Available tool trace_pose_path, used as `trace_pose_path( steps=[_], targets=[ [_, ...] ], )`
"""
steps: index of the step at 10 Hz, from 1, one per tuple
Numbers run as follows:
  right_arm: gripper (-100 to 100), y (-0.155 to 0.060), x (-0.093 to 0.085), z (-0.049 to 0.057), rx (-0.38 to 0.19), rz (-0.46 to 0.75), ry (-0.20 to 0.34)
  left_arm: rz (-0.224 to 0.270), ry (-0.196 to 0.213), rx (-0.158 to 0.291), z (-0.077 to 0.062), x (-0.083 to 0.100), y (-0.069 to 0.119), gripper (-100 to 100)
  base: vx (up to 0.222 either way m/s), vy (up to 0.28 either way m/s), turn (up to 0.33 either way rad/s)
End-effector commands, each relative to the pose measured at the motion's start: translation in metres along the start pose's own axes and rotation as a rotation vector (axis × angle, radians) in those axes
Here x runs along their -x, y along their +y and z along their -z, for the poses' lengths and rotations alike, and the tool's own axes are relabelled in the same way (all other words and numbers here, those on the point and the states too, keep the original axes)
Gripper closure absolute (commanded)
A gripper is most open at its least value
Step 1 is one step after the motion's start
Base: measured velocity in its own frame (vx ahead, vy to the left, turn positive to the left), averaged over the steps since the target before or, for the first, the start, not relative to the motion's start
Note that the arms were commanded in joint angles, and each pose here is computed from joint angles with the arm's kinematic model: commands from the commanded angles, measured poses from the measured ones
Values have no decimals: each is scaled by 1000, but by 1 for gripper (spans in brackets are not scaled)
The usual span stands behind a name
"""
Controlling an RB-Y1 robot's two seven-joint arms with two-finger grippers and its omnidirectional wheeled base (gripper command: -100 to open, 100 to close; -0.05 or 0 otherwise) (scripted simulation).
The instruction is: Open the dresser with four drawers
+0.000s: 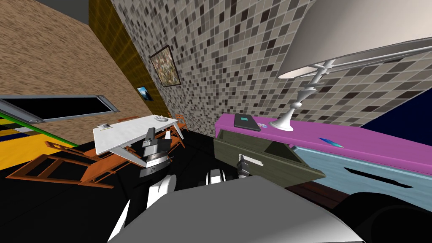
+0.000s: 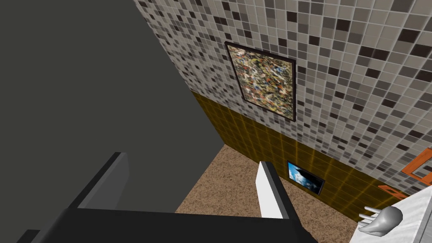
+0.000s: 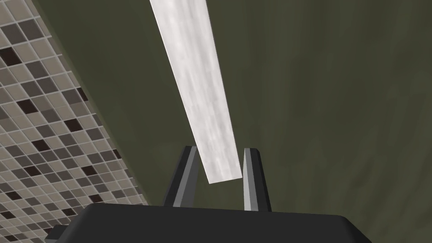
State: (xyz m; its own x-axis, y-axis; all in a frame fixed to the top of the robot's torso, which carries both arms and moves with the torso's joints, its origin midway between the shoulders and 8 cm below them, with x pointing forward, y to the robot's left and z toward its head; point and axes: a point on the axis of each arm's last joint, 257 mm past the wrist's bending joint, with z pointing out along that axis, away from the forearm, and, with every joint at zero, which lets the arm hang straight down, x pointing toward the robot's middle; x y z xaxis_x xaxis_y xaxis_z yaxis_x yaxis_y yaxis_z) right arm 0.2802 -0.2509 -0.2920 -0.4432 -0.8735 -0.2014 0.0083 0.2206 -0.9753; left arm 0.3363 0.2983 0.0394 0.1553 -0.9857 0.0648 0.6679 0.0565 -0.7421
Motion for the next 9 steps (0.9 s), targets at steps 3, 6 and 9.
trace_pose_path(
  steps=[3,6,9],
  targets=[
    [-100,-25,0,9,1,-4,5,-1,0,0,0,0,0,0,34,-11,18],
    [-100,-41,0,15,2,-6,9,0,0,0,0,0,0,0,27,-6,15],
    [-100,-52,0,18,2,-10,12,0,0,0,0,0,0,0,9,1,8]
  ],
)
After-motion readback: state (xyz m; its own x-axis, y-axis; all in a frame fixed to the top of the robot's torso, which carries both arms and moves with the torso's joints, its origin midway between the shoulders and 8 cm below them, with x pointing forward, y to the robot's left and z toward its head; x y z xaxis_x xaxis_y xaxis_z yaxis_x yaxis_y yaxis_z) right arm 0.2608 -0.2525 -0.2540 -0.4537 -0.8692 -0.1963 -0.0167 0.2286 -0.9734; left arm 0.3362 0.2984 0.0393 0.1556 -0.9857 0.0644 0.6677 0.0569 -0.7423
